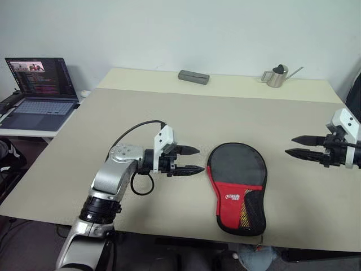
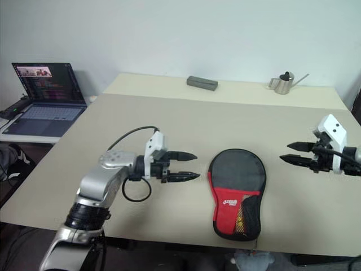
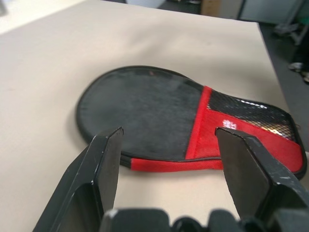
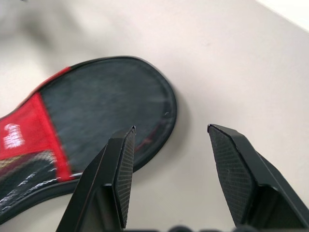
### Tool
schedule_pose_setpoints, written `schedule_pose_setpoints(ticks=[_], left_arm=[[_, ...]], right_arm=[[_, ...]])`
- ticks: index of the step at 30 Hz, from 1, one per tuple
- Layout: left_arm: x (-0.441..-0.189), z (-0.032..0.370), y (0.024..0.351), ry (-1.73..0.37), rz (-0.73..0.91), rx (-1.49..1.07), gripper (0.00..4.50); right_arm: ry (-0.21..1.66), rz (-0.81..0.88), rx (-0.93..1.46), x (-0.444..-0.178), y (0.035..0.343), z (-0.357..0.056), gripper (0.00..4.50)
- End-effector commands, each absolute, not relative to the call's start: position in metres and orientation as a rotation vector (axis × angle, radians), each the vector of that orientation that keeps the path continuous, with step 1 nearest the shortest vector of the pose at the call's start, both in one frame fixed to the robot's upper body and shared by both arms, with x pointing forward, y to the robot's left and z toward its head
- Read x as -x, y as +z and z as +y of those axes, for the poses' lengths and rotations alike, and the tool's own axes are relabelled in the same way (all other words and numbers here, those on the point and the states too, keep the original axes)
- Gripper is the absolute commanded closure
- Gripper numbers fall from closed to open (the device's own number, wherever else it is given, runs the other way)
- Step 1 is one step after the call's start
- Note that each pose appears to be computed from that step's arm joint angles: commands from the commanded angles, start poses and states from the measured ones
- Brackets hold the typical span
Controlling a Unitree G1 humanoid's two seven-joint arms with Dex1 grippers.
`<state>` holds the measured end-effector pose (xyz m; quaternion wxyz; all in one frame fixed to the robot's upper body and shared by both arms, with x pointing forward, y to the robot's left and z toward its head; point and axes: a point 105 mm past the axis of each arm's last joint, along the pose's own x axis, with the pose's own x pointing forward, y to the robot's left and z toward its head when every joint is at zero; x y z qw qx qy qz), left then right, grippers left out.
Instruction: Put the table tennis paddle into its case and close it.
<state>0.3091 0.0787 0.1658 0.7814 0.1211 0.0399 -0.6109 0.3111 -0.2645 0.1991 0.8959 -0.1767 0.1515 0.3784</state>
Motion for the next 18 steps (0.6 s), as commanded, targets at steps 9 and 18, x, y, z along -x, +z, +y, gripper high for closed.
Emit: schedule_pose_setpoints(ticks=[9, 18], left_arm=[[-0.329, 0.1, 0.198, -1.032, -0.023, -0.361, 1.18], [-0.339, 0.099, 0.184, -1.002, -0.015, -0.394, 1.18]], right_arm=[[0.785, 0.223, 0.38, -0.33, 0.206, -0.274, 1.86], [0.831, 0.245, 0.362, -0.321, 0.204, -0.261, 1.86]])
